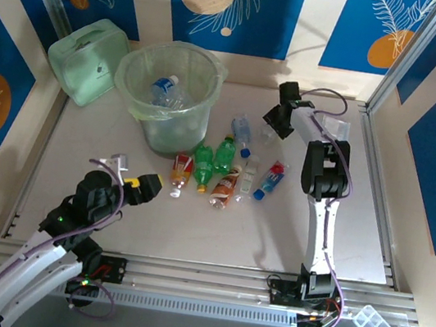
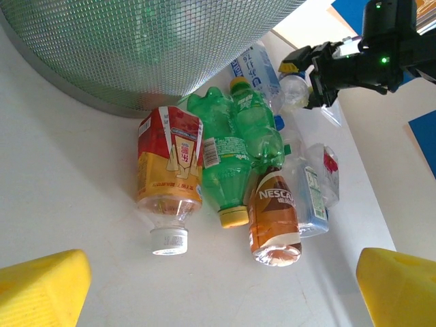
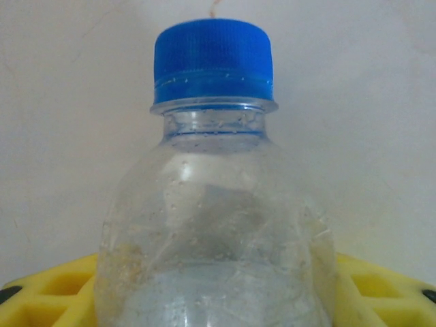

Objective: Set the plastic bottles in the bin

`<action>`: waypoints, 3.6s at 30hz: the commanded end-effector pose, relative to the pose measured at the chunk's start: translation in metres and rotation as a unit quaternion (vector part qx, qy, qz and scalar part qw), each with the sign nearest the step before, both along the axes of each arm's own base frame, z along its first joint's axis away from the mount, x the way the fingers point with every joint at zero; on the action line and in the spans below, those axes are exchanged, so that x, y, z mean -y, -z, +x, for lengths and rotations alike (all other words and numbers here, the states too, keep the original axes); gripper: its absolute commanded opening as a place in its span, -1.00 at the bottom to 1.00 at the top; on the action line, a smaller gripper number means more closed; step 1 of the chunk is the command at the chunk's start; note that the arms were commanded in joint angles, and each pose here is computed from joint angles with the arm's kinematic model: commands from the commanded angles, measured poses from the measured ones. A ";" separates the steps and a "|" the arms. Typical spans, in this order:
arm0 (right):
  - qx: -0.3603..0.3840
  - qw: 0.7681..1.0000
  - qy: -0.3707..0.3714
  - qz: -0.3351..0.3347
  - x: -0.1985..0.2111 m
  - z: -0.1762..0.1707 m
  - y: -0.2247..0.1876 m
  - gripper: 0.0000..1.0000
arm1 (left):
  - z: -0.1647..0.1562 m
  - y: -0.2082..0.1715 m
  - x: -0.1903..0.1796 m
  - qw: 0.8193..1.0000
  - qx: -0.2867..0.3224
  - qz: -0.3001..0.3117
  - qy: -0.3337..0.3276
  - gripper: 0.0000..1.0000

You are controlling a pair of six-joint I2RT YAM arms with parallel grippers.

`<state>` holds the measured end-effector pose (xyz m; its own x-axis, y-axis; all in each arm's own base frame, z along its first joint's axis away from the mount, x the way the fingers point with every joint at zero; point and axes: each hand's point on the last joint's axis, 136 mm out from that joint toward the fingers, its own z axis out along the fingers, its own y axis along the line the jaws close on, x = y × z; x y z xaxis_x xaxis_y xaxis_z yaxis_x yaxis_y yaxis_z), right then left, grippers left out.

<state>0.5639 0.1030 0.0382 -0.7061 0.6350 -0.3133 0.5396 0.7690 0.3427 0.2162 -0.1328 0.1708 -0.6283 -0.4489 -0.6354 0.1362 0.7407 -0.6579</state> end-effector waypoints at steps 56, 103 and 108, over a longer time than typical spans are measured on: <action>0.425 0.733 -0.521 -0.104 -0.314 -0.057 -0.296 0.09 | 0.005 -0.012 -0.002 0.997 0.064 0.034 0.013 0.99; 0.423 0.816 -0.390 -0.063 -0.226 -0.143 -0.395 0.63 | 0.005 -0.012 -0.007 0.997 0.065 0.042 0.002 0.99; 0.373 0.889 -0.265 -0.032 -0.152 -0.165 -0.358 0.42 | 0.005 -0.011 -0.005 0.997 0.062 0.037 0.005 0.99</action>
